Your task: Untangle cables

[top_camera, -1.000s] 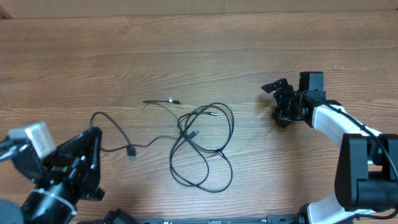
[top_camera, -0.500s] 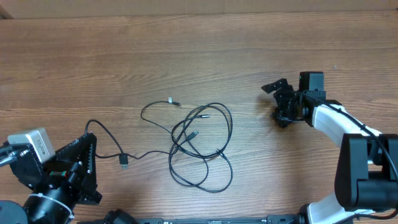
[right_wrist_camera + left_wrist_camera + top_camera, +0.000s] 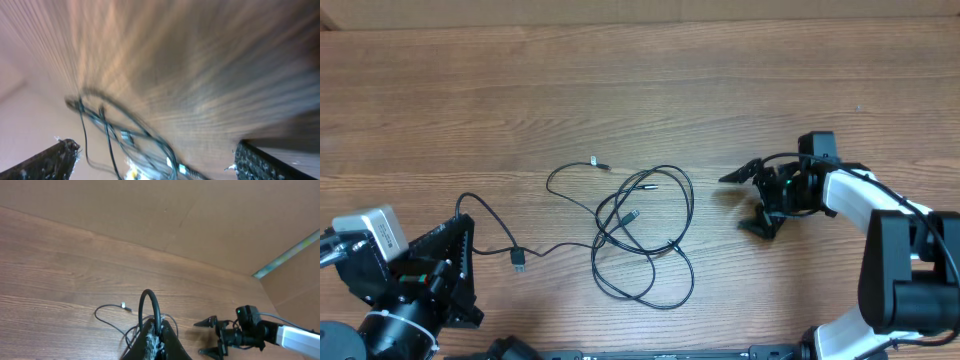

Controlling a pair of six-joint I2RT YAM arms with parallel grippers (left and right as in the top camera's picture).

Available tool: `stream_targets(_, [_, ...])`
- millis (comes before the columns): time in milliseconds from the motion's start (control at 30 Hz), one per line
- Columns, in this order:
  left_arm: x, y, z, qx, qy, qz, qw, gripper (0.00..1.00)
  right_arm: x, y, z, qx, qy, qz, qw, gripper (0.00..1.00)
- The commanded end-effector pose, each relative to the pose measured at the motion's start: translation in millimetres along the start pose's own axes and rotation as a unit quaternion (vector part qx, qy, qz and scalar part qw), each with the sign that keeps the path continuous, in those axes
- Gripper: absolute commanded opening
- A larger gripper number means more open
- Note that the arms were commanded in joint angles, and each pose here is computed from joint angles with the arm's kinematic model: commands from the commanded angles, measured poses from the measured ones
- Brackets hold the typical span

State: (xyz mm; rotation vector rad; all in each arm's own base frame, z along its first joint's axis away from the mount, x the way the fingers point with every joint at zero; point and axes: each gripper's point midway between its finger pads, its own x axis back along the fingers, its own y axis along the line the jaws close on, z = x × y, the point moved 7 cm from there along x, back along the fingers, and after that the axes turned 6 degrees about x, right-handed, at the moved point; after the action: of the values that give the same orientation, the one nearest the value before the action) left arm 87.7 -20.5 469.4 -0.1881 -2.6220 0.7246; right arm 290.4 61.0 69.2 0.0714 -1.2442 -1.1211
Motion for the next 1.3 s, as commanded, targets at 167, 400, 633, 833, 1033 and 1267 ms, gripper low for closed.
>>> stream_targets(167, [-6.6, -2.2, -0.8, -0.008, 0.002, -0.011, 1.000, 0.04, -13.4, -25.6, 6.9, 0.036, 0.028, 0.035, 0.998, 1.00])
stream_targets(400, [-10.6, -2.7, 1.6, 0.002, 0.009, -0.014, 1.000, 0.05, -13.3, -30.6, 2.8, 0.038, 0.009, 0.061, 0.997, 1.00])
stream_targets(633, [-10.6, -3.7, 2.5, 0.002, 0.014, -0.009, 1.000, 0.04, -14.1, -14.1, 18.3, 0.073, 0.073, -0.023, 0.994, 0.73])
stream_targets(833, [-11.7, -3.5, 3.4, 0.001, 0.015, -0.010, 1.000, 0.04, -28.7, -8.1, 53.2, 0.128, 0.148, -0.021, 0.980, 0.67])
stream_targets(1033, [-11.7, -3.5, 3.4, 0.001, 0.015, -0.010, 1.000, 0.04, -44.9, -7.1, 92.4, 0.168, 0.221, 0.006, 0.961, 0.75])
stream_targets(1267, [-16.2, -3.2, 6.2, -0.001, 0.020, -0.014, 1.000, 0.05, -54.9, 25.3, 132.5, 0.198, 0.319, -0.119, 0.919, 0.76])
